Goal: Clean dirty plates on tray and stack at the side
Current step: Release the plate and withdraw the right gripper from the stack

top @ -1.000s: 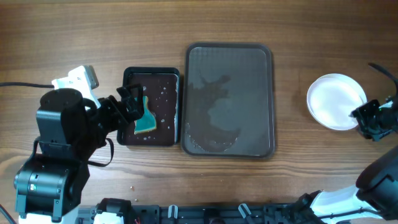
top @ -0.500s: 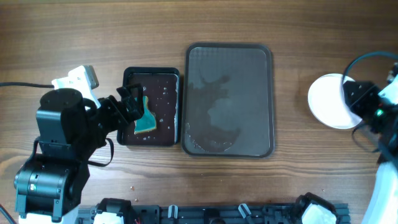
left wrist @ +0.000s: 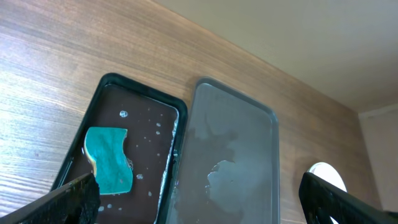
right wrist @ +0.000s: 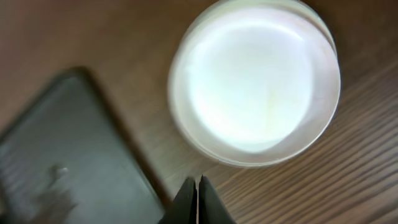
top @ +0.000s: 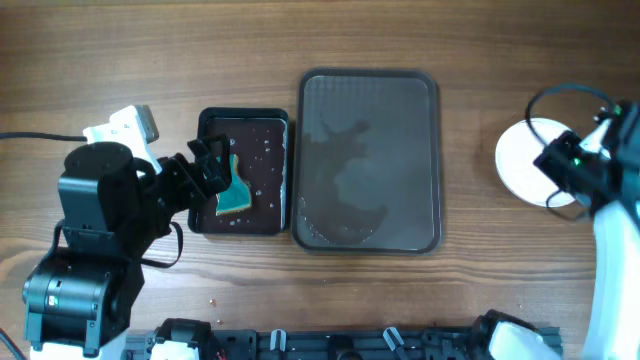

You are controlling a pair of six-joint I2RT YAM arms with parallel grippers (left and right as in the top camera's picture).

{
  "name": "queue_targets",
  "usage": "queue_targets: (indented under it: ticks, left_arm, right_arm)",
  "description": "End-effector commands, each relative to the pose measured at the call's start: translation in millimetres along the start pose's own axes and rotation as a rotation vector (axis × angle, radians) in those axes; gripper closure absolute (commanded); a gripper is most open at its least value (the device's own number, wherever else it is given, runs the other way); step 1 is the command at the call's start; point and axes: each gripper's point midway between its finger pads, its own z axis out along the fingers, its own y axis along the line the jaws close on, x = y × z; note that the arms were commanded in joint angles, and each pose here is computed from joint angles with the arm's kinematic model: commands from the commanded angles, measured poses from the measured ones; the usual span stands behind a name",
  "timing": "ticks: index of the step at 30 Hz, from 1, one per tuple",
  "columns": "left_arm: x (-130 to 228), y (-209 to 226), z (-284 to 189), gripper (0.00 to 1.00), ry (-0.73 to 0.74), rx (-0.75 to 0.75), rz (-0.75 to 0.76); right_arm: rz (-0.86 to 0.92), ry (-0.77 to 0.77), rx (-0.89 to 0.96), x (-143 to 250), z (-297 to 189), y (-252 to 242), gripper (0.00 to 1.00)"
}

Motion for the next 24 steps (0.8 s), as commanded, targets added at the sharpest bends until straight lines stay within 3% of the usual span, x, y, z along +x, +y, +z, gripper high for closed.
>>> queue_targets:
  ticks: [1,8,13,20,24]
  left_arm:
    - [-5.6,-2.4,-4.3,0.00,-0.020,0.007,0.008]
    - [-5.6,-2.4,-4.3,0.00,-0.020,0.007,0.008]
    - [-5.6,-2.4,-4.3,0.00,-0.020,0.007,0.008]
    - [-5.6,-2.4,-4.3,0.00,-0.020,0.007,0.008]
    - [-5.6,-2.4,-4.3,0.00,-0.020,0.007,0.008]
  right_arm:
    - [0.051,0.164,0.105,20.0,61.3,-18.3,0.96]
    - [0.070,0.333,0.136,46.4,129.1,-27.5,0.96]
    - [0.085,0.316,0.180,42.9,135.5,-36.0,0.96]
    - [-0.001,0.310,-0.016,34.2,85.5,4.4,0.95]
    - [-0.192,0.275,-0.223,47.6,30.6,53.4,0.92]
